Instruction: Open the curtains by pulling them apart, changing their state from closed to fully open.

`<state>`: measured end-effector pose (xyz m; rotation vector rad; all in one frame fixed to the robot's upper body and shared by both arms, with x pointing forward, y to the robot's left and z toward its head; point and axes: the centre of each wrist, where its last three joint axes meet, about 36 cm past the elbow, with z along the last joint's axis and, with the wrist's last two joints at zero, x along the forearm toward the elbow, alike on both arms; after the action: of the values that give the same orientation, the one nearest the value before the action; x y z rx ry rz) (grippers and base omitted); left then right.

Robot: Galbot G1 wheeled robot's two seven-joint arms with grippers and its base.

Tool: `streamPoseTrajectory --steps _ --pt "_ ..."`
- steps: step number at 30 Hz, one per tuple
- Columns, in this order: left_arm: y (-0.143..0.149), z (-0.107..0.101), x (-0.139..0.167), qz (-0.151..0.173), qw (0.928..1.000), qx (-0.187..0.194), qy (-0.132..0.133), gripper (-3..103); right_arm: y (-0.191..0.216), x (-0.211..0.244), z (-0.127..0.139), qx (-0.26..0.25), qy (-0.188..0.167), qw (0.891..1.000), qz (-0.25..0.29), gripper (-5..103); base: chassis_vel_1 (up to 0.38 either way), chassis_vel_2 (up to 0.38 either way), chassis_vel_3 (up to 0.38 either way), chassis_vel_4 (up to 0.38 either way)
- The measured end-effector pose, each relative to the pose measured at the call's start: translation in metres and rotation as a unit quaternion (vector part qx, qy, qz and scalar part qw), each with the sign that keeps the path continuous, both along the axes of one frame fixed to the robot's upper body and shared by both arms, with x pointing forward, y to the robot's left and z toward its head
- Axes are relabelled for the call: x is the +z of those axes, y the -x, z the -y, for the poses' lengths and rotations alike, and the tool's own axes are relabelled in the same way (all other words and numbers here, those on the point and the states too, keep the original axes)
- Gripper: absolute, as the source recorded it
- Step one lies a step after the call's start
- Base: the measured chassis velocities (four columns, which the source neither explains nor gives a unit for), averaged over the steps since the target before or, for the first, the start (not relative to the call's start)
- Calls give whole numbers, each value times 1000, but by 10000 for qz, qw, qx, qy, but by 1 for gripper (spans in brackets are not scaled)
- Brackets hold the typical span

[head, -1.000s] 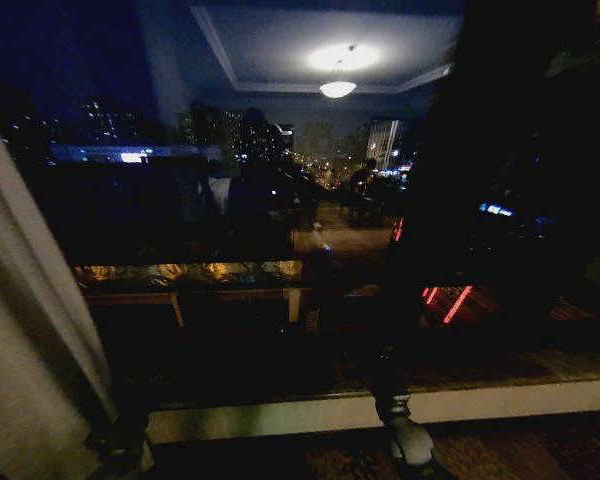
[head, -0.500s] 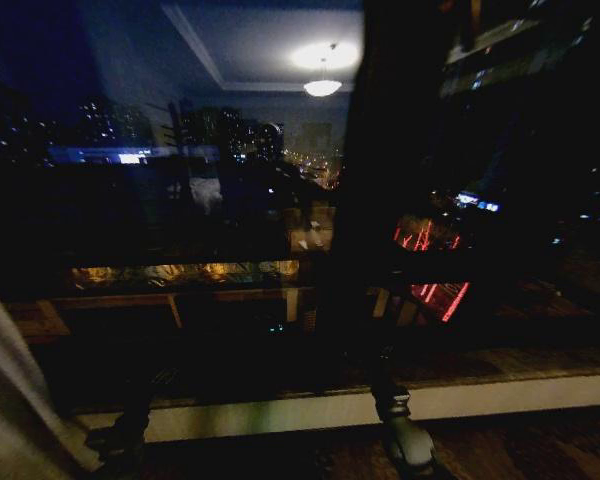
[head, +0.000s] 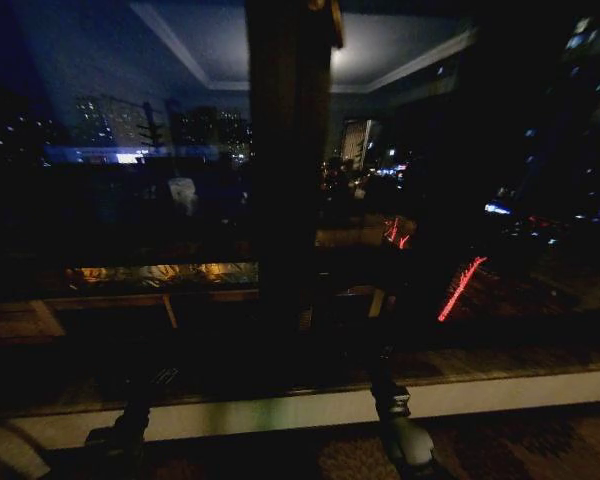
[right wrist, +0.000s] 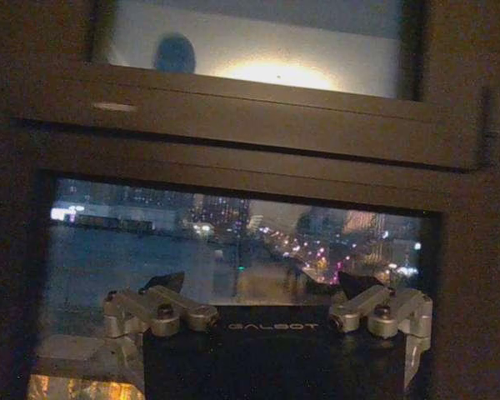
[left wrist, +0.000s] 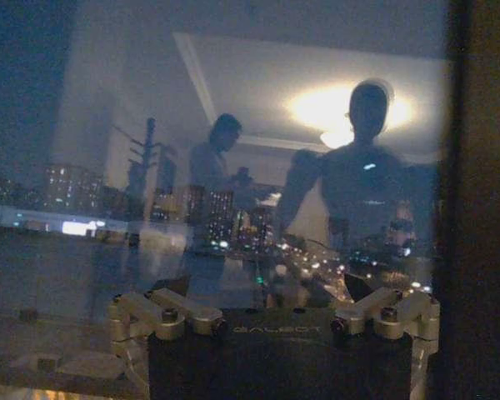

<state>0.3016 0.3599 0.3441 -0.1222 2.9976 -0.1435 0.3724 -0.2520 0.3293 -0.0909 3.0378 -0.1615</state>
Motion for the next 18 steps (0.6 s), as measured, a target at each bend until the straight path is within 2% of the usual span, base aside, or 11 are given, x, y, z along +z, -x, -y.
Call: streamPoseTrajectory --steps 18 --pt "0 0 0 1 10000 0 -1 100 0 0 0 0 0 10000 0 100 -354 -362 353 358"
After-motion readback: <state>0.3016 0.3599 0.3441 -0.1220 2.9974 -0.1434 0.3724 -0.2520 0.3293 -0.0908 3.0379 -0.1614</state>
